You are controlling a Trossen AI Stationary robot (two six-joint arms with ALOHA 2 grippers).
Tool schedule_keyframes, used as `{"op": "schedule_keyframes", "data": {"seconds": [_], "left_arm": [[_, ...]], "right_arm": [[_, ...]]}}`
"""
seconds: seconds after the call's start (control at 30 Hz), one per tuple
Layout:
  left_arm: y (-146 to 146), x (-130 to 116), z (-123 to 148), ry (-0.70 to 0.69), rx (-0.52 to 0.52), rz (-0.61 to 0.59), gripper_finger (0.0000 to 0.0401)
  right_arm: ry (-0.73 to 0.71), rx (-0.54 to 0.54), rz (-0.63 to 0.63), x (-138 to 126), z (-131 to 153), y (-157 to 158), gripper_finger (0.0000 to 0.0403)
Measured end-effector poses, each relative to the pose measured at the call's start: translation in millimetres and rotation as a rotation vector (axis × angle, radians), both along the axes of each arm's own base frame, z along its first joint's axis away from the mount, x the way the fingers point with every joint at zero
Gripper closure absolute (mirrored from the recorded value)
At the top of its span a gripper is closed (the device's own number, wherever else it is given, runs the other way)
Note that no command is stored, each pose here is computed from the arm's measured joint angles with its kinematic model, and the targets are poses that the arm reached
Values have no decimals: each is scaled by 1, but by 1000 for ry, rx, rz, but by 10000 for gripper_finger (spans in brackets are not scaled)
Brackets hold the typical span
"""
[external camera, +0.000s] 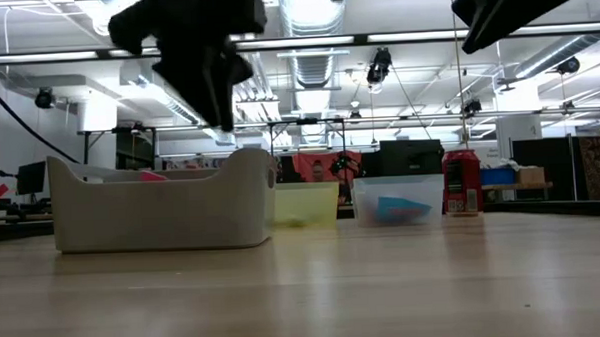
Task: Sort candy
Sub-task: Return to Home Position
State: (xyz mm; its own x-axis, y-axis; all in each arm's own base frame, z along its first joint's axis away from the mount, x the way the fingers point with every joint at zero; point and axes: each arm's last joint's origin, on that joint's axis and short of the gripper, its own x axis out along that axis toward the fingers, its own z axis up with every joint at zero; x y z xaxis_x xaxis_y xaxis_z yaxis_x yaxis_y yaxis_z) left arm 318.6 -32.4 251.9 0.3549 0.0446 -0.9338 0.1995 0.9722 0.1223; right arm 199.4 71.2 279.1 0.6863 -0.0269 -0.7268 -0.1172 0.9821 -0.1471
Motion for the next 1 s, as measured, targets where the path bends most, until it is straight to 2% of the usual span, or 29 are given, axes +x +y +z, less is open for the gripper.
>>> {"op": "schedule_keyframes", "data": {"seconds": [0.13, 0.27, 0.4, 0.6, 1.0], "left_arm": [[-8, -4, 23, -146, -82, -24, 297], [-22, -13, 49, -336, -109, -97, 320], [-26, -31, 64, -553, -116, -168, 336], [-17, -71, 52, -735, -140, -159, 360], [12, -150, 25, -1064, -133, -90, 364]], "right_arm": [[-18, 34, -36, -10, -3, -4, 321], [-44, 74, -64, -17, -3, -7, 321], [-125, 74, 21, -17, -9, -6, 321], [-288, 27, 102, -17, -11, -7, 321], [-451, -10, 89, -34, 2, -26, 321]]}}
